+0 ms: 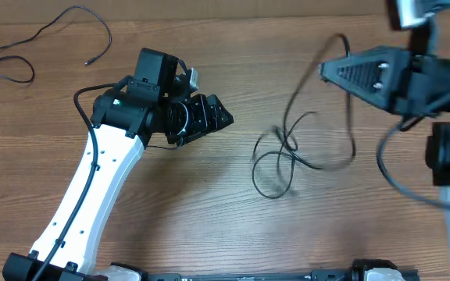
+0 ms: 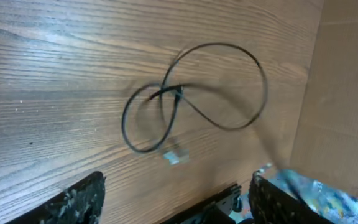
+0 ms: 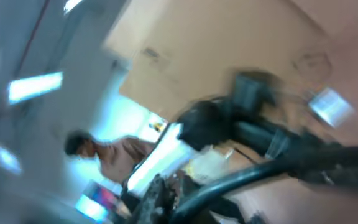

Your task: Untangle cables

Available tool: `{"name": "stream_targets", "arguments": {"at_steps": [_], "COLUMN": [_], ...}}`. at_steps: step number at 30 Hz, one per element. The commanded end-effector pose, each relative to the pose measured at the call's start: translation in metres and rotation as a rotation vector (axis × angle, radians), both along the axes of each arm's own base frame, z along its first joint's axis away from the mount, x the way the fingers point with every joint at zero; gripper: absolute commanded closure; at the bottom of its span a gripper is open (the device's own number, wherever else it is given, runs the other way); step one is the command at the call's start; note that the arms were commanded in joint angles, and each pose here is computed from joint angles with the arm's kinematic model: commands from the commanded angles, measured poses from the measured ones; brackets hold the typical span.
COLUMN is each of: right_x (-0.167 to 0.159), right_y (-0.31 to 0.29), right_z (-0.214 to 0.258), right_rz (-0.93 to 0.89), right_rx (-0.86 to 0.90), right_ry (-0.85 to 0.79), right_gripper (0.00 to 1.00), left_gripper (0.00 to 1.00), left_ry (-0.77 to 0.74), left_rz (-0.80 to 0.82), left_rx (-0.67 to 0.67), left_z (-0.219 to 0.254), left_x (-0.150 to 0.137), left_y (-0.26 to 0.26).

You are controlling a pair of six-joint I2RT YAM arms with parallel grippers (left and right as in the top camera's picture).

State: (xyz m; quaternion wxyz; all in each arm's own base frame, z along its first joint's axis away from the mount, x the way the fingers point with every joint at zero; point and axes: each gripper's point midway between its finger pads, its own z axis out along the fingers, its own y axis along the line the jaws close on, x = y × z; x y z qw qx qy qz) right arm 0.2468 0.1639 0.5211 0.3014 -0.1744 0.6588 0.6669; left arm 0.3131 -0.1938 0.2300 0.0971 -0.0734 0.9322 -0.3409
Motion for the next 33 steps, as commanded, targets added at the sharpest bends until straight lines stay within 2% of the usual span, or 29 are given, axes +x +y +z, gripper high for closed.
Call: {"name": "stream_targets", "arguments": {"at_steps": [1,5,9,13,15,17,20,23,26,29,31,33], "right_x": [-0.038,-0.030,0.002,0.031,0.042,0.047,0.050,0.049,0.048,0.043,0.039,0.036], "right_y": [0.002,0.002,0.002,0.002,0.002,0.006,0.018,0.038,0.058,0.080,0.090,0.097], "right_z": [0.068,0.064,0.031,-0.009,-0.028,-0.043,-0.056,-0.062,-0.067,-0.072,-0.075,-0.079], "right_rz": [-0.019,-0.035,-0.059,-0.079,-0.086,-0.080,-0.047,-0.019,-0.013,0.023,0.049,0.068], "right_rx": [0.113,0.113,0.080,0.044,0.023,0.001,-0.026,-0.047,-0.068,-0.090,-0.103,-0.112], "right_ry": [-0.076,-0.064,0.116,0.298,0.366,0.401,0.400,0.371,0.339,0.298,0.268,0.255], "right_gripper": [0.96,0.96,0.96,0.96,0.96,0.96,0.96,0.96,0.96,0.96,0.96,0.96], "left_gripper": [0.25,0.26,0.27,0.29,0.31,0.32,0.36,0.36,0.38,0.42,0.38,0.38], "left_ry": [-0.004,0.003,0.005,0.054,0.069,0.067,0.062,0.171,0.327,0.408,0.441,0.494], "left_rz": [0.003,-0.021,-0.023,0.050,0.076,0.058,0.016,0.057,0.152,0.212,0.241,0.256], "left_rx": [-0.004,-0.030,-0.036,-0.066,-0.117,-0.224,-0.406,-0.538,-0.595,-0.614,-0.625,-0.657], "left_z": [0.004,0.007,0.007,0.009,0.015,0.030,0.059,0.077,0.081,0.082,0.083,0.089], "left_x": [0.003,-0.002,-0.002,0.002,0.007,0.011,0.016,0.015,0.014,0.015,0.016,0.016], "left_y": [-0.003,-0.010,-0.011,-0.005,-0.002,-0.003,-0.004,-0.001,0.000,0.000,0.000,-0.002]}}
